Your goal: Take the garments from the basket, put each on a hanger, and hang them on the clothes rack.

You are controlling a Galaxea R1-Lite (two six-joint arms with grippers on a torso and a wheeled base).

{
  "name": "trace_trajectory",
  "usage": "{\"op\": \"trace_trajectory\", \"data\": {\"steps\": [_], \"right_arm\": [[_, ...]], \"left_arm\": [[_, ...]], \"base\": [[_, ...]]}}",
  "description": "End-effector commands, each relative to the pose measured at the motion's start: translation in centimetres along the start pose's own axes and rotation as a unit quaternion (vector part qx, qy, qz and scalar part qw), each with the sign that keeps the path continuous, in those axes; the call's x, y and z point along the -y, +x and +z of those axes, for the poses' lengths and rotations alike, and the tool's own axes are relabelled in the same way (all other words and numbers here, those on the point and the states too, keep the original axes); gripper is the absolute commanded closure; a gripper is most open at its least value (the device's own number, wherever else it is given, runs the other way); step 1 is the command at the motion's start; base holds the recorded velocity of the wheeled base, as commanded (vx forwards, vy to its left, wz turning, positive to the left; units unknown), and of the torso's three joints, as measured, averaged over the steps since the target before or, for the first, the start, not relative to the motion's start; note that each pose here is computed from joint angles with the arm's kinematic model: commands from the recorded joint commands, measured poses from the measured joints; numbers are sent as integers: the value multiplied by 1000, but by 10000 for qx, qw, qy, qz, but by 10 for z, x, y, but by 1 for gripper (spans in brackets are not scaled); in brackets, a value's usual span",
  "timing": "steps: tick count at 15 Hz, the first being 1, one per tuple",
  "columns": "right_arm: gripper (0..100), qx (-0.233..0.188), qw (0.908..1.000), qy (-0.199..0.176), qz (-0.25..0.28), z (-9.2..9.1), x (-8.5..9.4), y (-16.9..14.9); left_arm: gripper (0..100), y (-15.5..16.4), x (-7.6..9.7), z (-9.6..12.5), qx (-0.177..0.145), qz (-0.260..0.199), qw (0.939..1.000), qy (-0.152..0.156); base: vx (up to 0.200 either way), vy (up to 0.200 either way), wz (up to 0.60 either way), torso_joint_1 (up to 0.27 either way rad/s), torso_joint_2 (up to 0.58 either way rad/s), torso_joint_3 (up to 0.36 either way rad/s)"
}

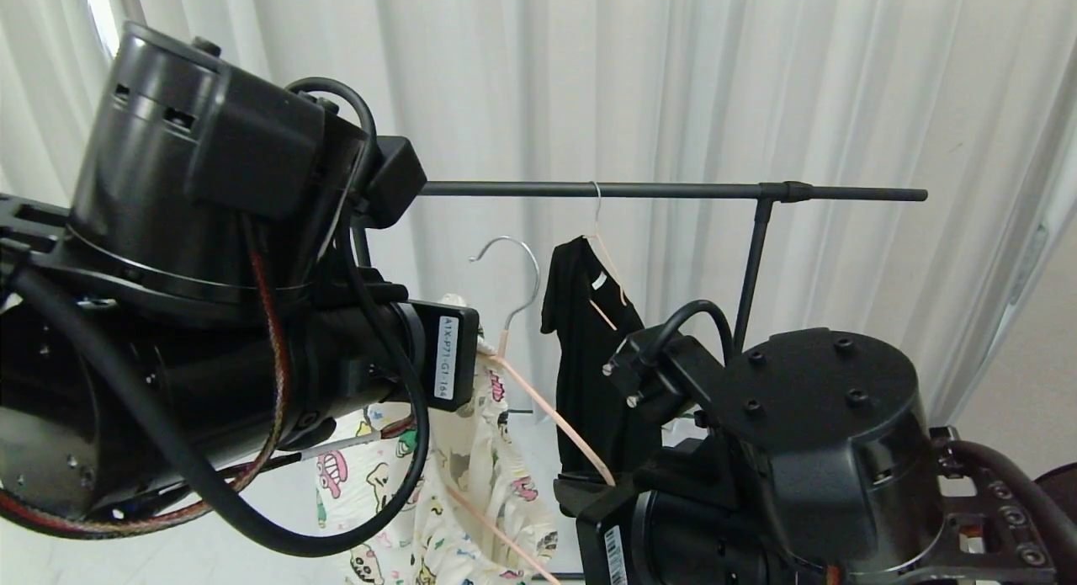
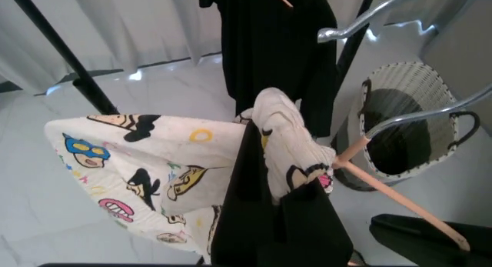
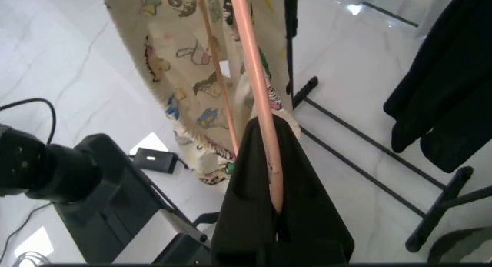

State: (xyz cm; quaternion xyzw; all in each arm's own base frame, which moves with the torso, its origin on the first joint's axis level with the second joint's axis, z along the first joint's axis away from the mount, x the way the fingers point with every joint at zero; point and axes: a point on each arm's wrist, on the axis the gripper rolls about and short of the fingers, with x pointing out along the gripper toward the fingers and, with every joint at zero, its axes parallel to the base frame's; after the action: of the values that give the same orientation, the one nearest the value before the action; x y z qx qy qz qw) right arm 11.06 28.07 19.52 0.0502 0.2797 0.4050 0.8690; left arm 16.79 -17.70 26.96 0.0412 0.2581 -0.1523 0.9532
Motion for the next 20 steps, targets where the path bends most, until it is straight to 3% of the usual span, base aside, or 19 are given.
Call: {"op": "trace_trajectory", "data": {"steps": [1, 4, 5, 9, 15, 18, 20], "right_arm": [[100, 28, 10000, -3, -73, -1, 0, 0], [100, 101, 9997, 31, -215, -1, 1, -1], [100, 146, 9994, 34, -303, 0, 2, -1], [100, 419, 9987, 95, -290, 3, 1, 0], [100, 720, 9963, 67, -461, -1, 15, -1], [100, 893, 9948, -29, -483, 0, 23, -14], [100, 874, 9947, -215, -495, -16, 35, -36]], "left_arm": [[100, 0, 0, -2, -16, 15, 10000, 1], [100, -3, -3, -5, 30, 1, 10000, -23], [0, -2, -3, -6, 116, -24, 9999, -67], [0, -4, -3, -6, 235, -60, 9996, -120], [0, -22, -9, -8, 382, -187, 9990, -166], [0, -39, -16, -34, 261, -375, 9989, 77], [0, -49, -32, -63, 111, -373, 9987, 340]], "base": [[0, 0, 0, 0, 0, 0], [0, 0, 0, 0, 0, 0], [0, 0, 0, 0, 0, 0], [0, 0, 0, 0, 0, 0], [0, 0, 0, 0, 0, 0], [0, 0, 0, 0, 0, 0], [0, 0, 0, 0, 0, 0]]}}
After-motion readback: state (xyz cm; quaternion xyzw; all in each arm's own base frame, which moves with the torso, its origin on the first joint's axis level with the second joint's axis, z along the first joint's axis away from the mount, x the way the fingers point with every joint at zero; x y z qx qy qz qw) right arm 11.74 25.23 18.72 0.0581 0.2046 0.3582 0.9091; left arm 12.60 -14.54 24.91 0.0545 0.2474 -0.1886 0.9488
